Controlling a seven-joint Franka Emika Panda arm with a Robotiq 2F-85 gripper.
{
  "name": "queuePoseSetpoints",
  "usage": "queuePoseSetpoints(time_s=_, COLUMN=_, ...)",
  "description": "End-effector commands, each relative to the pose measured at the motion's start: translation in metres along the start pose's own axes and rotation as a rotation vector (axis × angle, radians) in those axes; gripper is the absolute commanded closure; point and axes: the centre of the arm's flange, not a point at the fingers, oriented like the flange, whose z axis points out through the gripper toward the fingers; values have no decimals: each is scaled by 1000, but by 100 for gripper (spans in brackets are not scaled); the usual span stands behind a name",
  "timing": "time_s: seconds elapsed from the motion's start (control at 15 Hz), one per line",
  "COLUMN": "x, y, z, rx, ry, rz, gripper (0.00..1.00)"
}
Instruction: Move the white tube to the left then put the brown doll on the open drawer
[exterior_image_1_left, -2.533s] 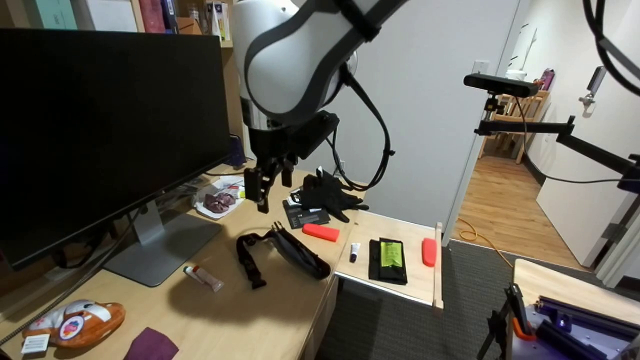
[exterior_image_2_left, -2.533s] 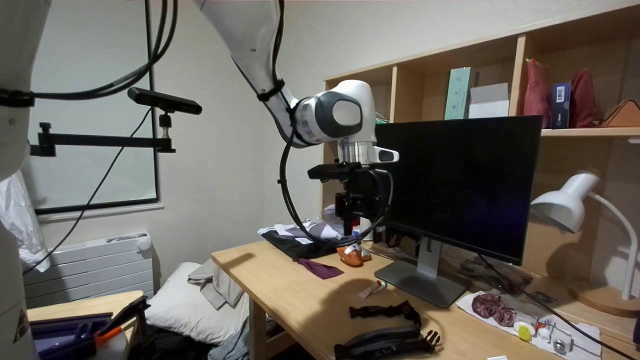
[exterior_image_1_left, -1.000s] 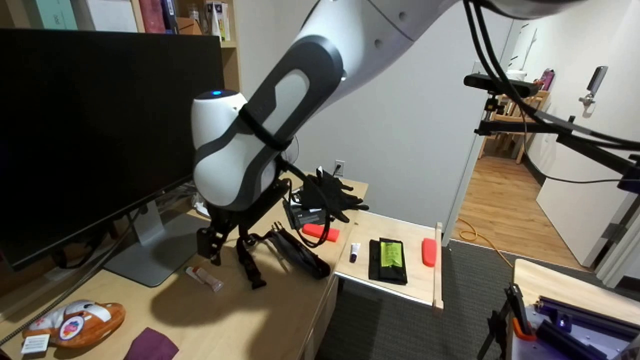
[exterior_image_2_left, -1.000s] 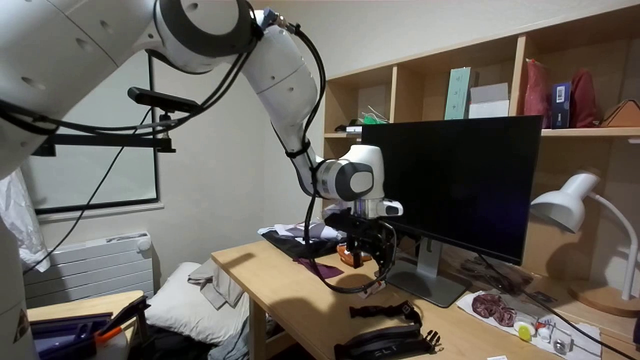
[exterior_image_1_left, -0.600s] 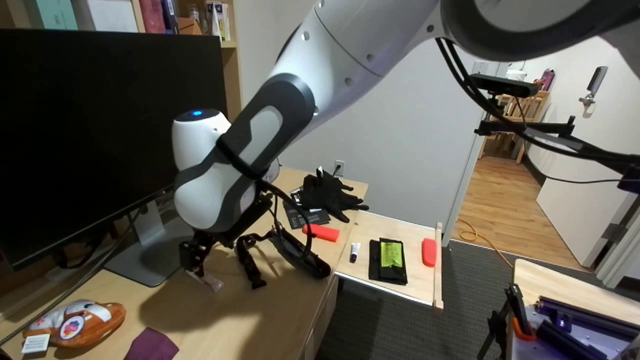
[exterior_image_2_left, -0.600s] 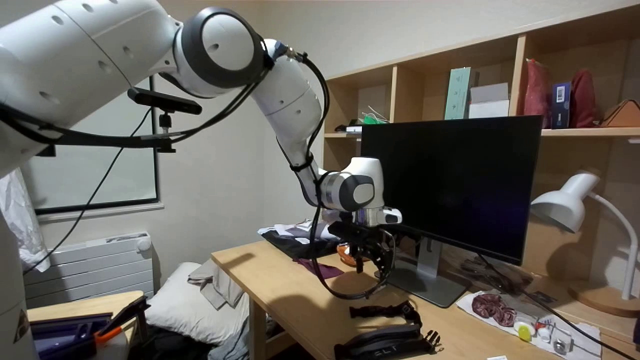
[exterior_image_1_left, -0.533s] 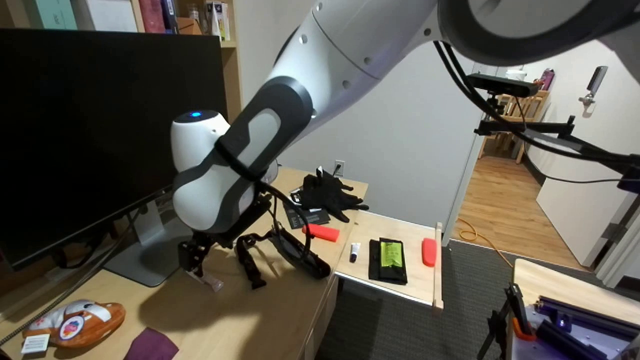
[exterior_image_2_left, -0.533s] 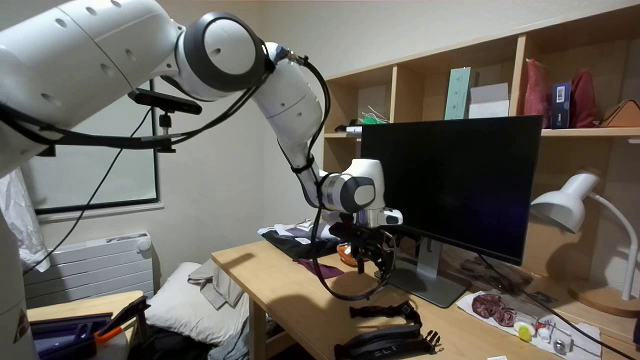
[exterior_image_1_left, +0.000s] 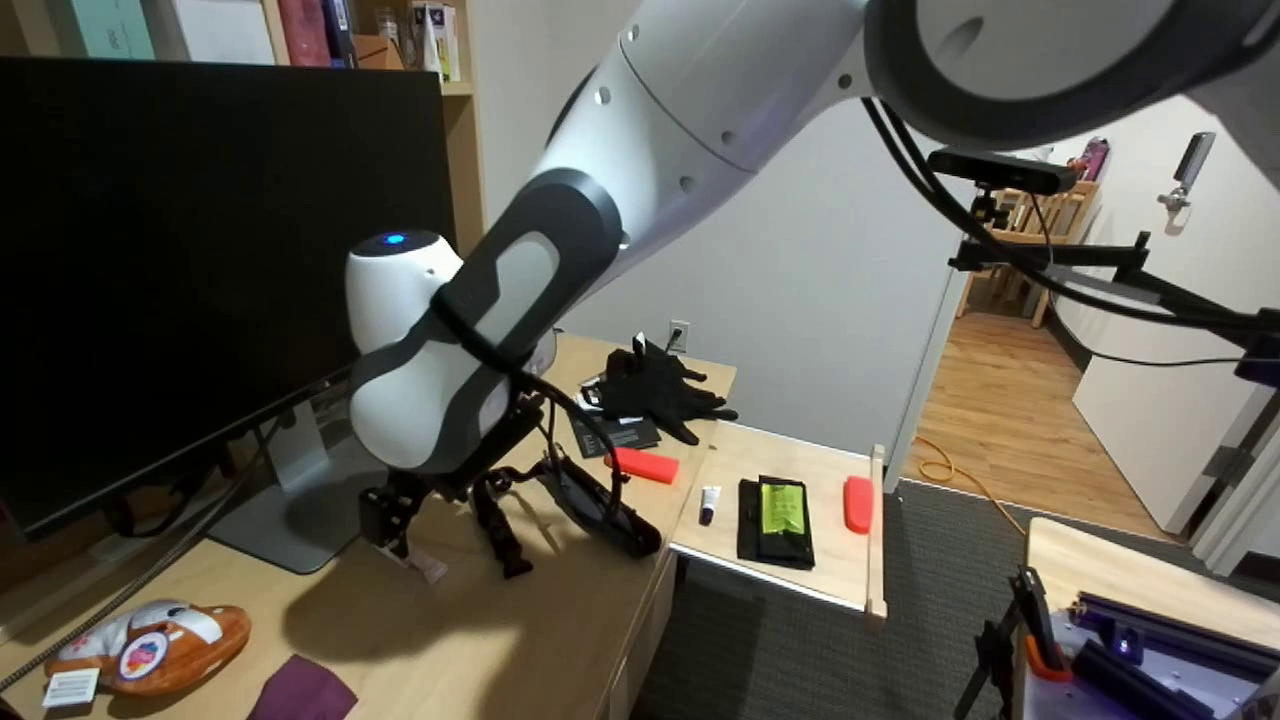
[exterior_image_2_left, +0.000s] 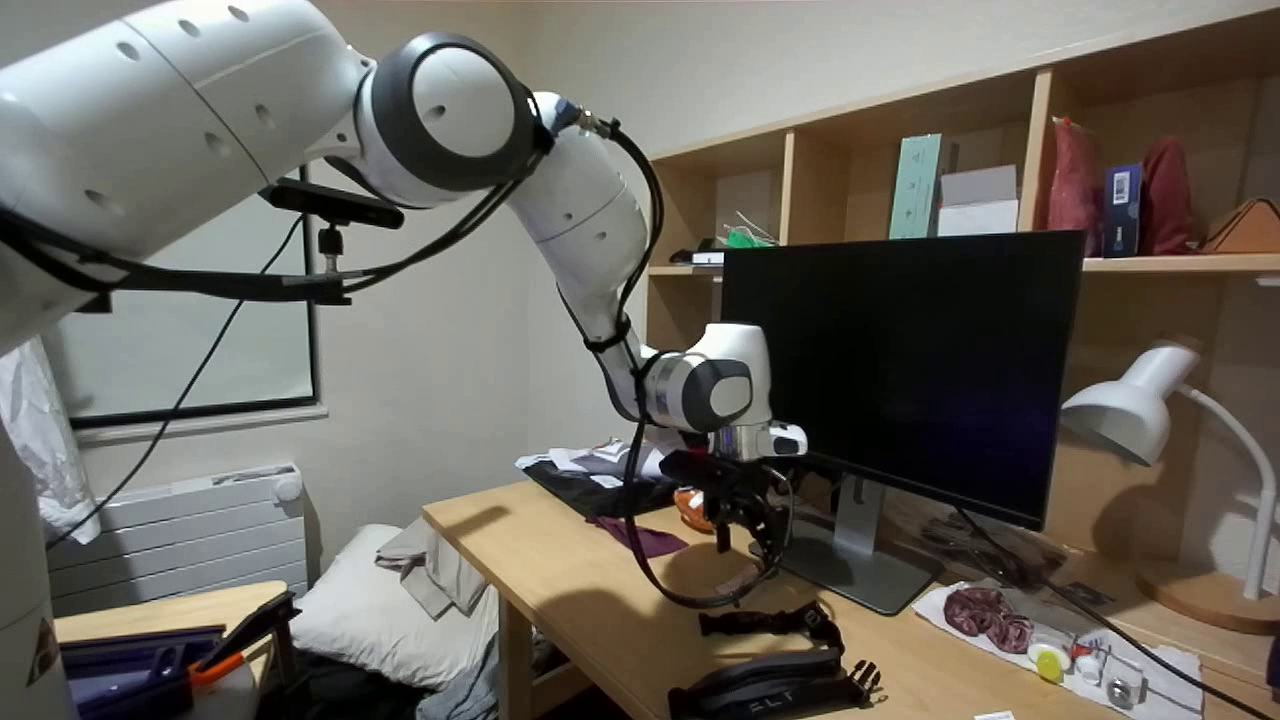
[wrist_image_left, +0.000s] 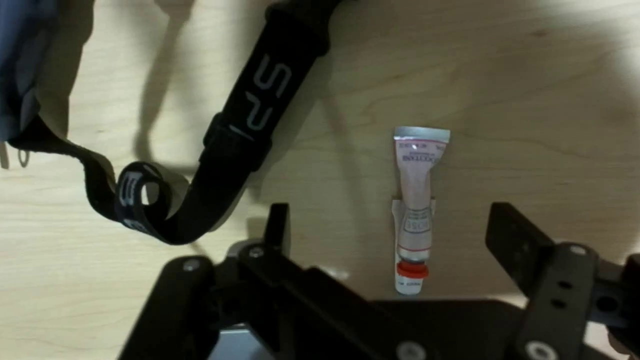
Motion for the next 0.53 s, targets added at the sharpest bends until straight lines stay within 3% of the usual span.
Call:
queuePoseSetpoints(time_s=0.0, x=9, y=1, z=19, rx=9, ry=17, rz=-15, gripper=0)
queuePoseSetpoints(time_s=0.47, x=14, y=-9, z=36, rx=18, ry=41, rz=-56, gripper=0)
